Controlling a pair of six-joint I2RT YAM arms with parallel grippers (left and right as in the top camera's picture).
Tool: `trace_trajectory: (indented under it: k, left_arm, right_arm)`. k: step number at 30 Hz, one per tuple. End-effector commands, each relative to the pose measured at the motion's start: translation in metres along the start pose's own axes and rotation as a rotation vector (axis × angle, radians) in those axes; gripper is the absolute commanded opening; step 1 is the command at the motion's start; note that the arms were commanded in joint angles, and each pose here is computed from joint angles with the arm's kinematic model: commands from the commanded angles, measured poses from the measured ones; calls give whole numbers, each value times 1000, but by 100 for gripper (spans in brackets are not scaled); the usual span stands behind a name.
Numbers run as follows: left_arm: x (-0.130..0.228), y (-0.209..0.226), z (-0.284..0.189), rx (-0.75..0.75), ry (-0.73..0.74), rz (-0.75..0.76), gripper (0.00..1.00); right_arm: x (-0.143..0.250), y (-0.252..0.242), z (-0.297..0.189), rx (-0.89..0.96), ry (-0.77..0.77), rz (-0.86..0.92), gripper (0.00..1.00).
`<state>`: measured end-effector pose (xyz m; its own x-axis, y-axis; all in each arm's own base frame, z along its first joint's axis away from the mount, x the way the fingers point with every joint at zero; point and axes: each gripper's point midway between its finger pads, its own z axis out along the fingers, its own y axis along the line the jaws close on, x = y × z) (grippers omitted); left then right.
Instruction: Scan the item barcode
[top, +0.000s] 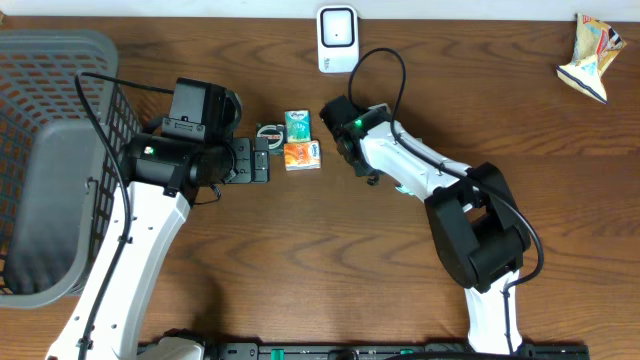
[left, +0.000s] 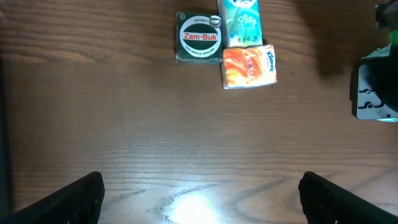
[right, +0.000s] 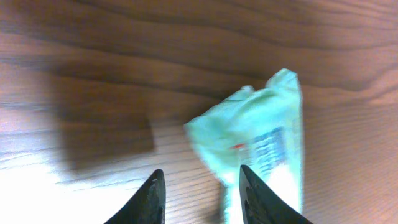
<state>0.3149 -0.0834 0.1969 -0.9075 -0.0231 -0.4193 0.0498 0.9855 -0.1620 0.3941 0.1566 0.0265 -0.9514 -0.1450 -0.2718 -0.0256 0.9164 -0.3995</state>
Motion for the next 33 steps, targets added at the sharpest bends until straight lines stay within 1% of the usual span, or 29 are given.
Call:
trace_trajectory:
  k: [1, 2, 4, 6, 9, 10, 11, 14, 15, 17, 19, 21, 22, 24, 26, 28, 29, 31, 33]
  left_arm:
    - [-4, 0, -5, -2, -19, 6, 98]
    - [-4, 0, -5, -2, -19, 6, 98]
    - [-4, 0, -5, -2, -18, 6, 97]
    - [-4, 0, -5, -2, -19, 6, 98]
    - [-4, 0, -5, -2, -18, 6, 98]
    - [-4, 0, -5, -2, -19, 6, 98]
    - [-4, 0, -5, -2, -18, 6, 98]
    - [-4, 0, -5, -2, -18, 6, 98]
    - [-4, 0, -5, -2, -19, 6, 98]
    - [-4, 0, -5, -2, -18, 6, 98]
    - [-4, 0, -5, -2, -18, 6, 98]
    - [-4, 0, -5, -2, -19, 6, 98]
    - [-4, 0, -5, -2, -18, 6, 98]
    - [-4, 0, -5, -2, -19, 6, 98]
    - [-4, 0, -5, -2, -19, 6, 98]
    - [-4, 0, -5, -2, -18, 6, 98]
    - [-4, 0, -5, -2, -18, 6, 98]
    - [-4, 0, -5, -2, -18, 6, 98]
    - [-4, 0, -5, -2, -18, 6, 98]
  right_arm:
    - [-16, 15, -22, -119, 3, 33, 37]
    - [-25, 8, -33, -120, -2, 18, 50]
    - [-35, -2, -43, -119, -8, -16, 62]
    - [-43, -16, -49, -113, -4, -48, 64]
    - [-41, -38, -46, -101, 42, -87, 73]
    - [-37, -43, -44, -99, 64, -98, 74]
    - [-32, -48, -41, -103, 93, -115, 73]
    - [-11, -52, -31, -167, 194, -169, 65]
    - [-6, -52, -27, -193, 216, -173, 64]
    - [3, -53, -18, -232, 253, -163, 64]
    - [10, -54, -6, -244, 275, -146, 70]
    - [19, -51, 6, -270, 296, -131, 70]
    - [22, -48, 10, -284, 302, -126, 69]
    - [32, -38, 23, -322, 311, -115, 64]
    - [37, -35, 31, -322, 306, -114, 52]
    - [39, -34, 34, -322, 305, -113, 32]
    - [38, -34, 34, -322, 303, -112, 25]
    - [33, -34, 31, -325, 289, -108, 22]
    - [21, -34, 26, -329, 259, -96, 22]
